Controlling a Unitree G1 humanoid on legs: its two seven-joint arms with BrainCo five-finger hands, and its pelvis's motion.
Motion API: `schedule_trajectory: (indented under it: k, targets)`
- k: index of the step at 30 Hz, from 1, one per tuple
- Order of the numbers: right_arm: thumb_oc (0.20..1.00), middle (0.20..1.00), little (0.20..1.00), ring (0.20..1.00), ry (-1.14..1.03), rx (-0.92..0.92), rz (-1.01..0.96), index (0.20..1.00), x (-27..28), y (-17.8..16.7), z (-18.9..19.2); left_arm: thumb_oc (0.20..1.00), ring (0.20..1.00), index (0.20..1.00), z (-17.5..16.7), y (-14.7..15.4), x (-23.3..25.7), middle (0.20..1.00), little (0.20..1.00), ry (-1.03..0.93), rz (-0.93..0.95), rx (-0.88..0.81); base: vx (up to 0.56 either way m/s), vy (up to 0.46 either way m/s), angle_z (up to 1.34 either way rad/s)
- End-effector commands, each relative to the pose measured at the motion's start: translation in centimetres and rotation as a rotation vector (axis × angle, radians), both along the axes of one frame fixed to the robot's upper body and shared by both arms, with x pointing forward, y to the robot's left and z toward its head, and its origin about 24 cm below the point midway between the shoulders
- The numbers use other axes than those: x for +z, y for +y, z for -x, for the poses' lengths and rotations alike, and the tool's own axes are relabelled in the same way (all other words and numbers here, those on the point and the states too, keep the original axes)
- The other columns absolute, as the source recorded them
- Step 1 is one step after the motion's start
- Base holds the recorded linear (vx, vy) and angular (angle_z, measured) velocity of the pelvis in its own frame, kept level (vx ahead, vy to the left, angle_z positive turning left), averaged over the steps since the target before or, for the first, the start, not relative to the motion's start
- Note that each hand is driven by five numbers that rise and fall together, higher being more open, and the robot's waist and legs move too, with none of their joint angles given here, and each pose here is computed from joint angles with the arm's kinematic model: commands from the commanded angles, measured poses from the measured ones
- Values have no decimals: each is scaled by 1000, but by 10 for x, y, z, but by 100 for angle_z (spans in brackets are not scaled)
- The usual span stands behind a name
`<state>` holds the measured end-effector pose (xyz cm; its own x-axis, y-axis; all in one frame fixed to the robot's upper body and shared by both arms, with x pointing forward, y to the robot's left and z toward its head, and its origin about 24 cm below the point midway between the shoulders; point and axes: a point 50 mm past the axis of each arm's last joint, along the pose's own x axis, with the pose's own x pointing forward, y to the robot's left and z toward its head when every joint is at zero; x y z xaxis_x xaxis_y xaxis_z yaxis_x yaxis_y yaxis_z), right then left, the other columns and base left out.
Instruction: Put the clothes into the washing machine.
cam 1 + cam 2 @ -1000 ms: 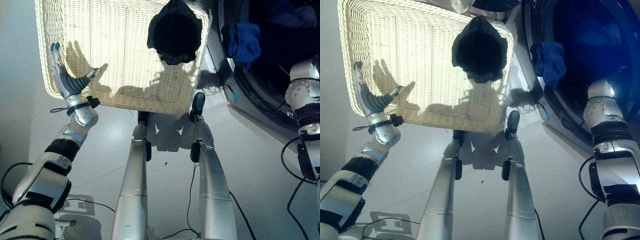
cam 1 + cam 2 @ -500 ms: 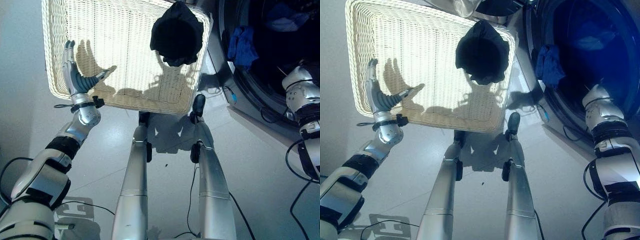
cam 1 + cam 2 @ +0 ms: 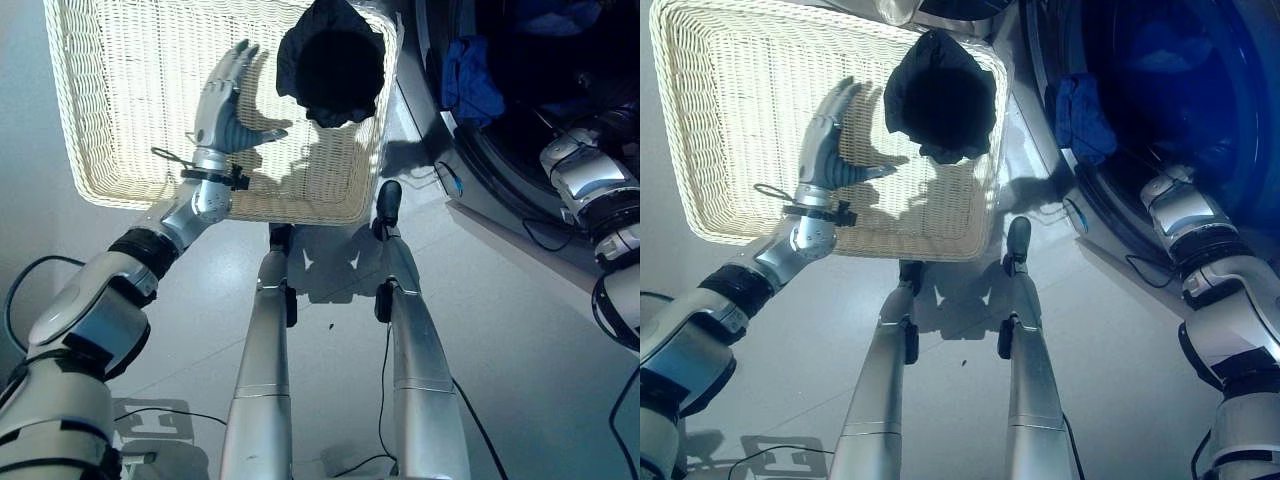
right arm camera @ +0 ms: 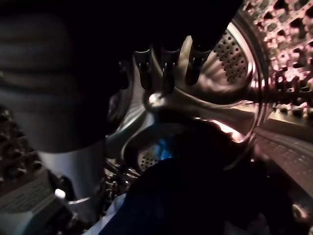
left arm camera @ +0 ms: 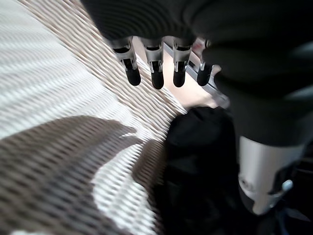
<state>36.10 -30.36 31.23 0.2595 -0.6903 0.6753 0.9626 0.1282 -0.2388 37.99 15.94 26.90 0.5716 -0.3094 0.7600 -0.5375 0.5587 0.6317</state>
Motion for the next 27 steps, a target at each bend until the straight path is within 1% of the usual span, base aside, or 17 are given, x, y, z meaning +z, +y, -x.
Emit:
schedule_trajectory:
  k: [1,2,4,5,6,8,10,13,14,15,20,24,25,27]
  targets:
    - [1000,1000,1000,1000,-196,-125,158,1000,86,-21,39,1000,1000,1000,2,-16,9,1000,1000,-40,-45,-47,0,0,0]
    - [1000,1000,1000,1000,-196,-125,158,1000,86,-21,39,1000,1000,1000,2,-16,9,1000,1000,-40,-45,-47,-4,8,-4]
    - [1000,1000,1000,1000,-177,-61,200,1000,79,-7,28,1000,1000,1000,1,-28,14,1000,1000,-45,-67,-58,-12,8,-4]
    - [1000,1000,1000,1000,-164,-5,207,1000,75,2,22,1000,1000,1000,0,-31,18,1000,1000,-48,-34,-59,0,0,0]
    - [1000,1000,1000,1000,-147,32,240,1000,66,11,16,1000,1000,1000,-1,-32,17,1000,1000,-34,40,-66,0,0,0]
    - [1000,1000,1000,1000,-140,54,245,1000,62,15,13,1000,1000,1000,-2,-31,16,1000,1000,-28,76,-62,0,0,0]
    - [1000,1000,1000,1000,-139,117,247,1000,48,24,8,1000,1000,1000,-3,-22,13,1000,1000,-12,233,-61,-1,-18,-2]
    - [1000,1000,1000,1000,-128,178,254,1000,29,33,4,1000,1000,1000,-3,-7,6,1000,1000,-12,392,-38,-1,-47,-3]
    - [1000,1000,1000,1000,-125,198,275,1000,20,38,4,1000,1000,1000,-2,1,1,1000,1000,-17,475,-22,-1,-35,-2]
    - [1000,1000,1000,1000,-125,204,277,1000,17,39,4,1000,1000,1000,-1,3,-1,1000,1000,-21,503,-20,5,-30,-2]
    - [1000,1000,1000,1000,-119,268,342,1000,-5,56,8,1000,1000,1000,5,31,-20,1000,1000,-44,776,35,6,-26,2]
    - [1000,1000,1000,1000,-109,329,377,1000,-14,65,11,1000,1000,1000,8,46,-30,1000,1000,-52,883,71,7,-7,4]
    - [1000,1000,1000,1000,-107,359,410,1000,-15,72,11,1000,1000,1000,9,50,-32,1000,1000,-57,927,80,2,5,4]
    - [1000,1000,1000,1000,-112,390,425,1000,-17,78,12,1000,1000,1000,10,52,-32,1000,1000,-62,949,90,1,3,2]
